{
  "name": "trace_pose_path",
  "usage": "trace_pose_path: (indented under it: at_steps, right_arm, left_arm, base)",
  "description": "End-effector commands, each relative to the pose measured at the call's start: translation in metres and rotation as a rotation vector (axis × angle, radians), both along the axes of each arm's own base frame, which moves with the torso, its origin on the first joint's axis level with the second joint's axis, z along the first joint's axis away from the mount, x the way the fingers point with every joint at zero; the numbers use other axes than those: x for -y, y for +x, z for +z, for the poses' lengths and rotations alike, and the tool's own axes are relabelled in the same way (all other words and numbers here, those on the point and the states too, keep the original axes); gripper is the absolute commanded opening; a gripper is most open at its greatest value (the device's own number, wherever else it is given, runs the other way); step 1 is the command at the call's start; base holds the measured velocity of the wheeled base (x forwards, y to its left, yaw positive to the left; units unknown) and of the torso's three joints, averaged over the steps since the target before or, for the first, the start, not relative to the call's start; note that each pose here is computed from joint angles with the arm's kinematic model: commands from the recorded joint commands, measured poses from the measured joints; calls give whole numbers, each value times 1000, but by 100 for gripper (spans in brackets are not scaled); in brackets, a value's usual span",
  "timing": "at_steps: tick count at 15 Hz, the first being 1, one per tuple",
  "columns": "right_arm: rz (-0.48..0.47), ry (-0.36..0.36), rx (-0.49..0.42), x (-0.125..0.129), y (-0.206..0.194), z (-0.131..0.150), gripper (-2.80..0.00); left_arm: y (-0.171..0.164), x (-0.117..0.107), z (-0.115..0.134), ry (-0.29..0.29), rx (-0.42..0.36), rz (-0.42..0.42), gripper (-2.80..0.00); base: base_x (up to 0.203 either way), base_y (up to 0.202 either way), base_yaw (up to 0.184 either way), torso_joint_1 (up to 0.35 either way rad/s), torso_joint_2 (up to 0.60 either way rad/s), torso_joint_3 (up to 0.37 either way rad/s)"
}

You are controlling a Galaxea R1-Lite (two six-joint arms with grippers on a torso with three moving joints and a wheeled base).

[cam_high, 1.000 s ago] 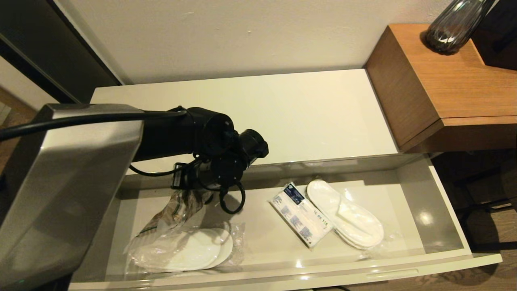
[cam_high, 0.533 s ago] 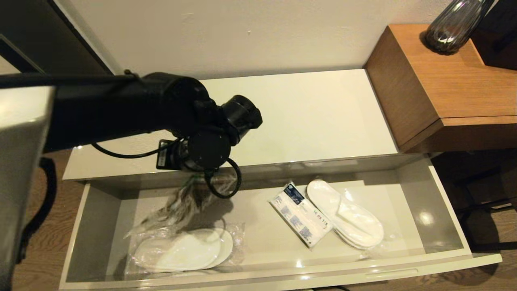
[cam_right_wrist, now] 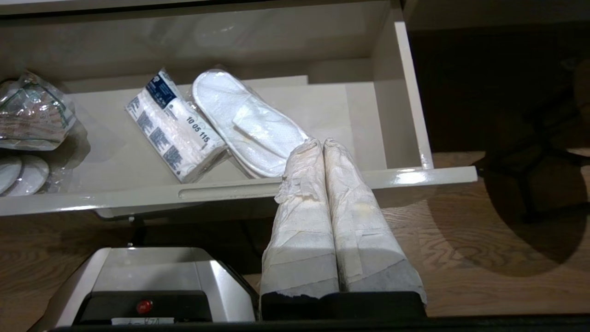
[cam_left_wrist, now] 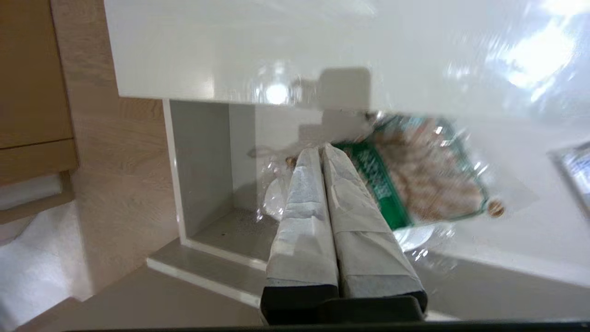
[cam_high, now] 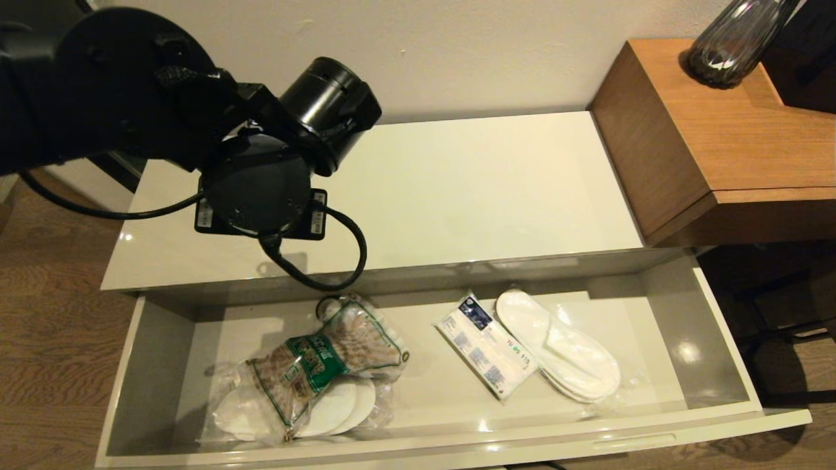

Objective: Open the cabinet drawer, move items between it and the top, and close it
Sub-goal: Place the solid drinks on the table

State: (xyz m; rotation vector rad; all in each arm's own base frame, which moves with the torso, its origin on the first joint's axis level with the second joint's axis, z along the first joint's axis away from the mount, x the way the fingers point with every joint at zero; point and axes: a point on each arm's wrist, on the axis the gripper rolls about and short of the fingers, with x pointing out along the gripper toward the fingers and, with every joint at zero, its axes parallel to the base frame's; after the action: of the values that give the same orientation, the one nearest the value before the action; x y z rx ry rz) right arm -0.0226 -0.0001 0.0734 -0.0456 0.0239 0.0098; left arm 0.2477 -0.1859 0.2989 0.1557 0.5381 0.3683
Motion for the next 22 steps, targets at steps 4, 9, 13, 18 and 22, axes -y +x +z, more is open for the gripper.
trace_pose_path:
  at_steps: [4, 9, 13, 18, 22]
  right_arm:
    - [1, 0, -3, 0, 0, 0, -280]
    - [0, -1, -3, 0, 0, 0, -280]
    - [0, -1, -3, 0, 0, 0, -280]
    - [0, -1, -3, 0, 0, 0, -280]
    - [0, -1, -3, 0, 0, 0, -280]
  left_arm:
    - [6, 5, -60, 101, -153, 39, -280]
    - [27, 34, -135, 124, -300, 79, -280]
    - [31, 56, -191, 99, -401, 75, -280]
    - [29, 58, -234, 110, -465, 122, -280]
    - [2, 46, -263, 184, -535, 117, -280]
  base:
    - [0, 0, 0, 0, 0, 0]
    - [0, 0, 0, 0, 0, 0]
    - [0, 0, 0, 0, 0, 0]
    - [0, 0, 0, 0, 0, 0]
    - [0, 0, 0, 0, 0, 0]
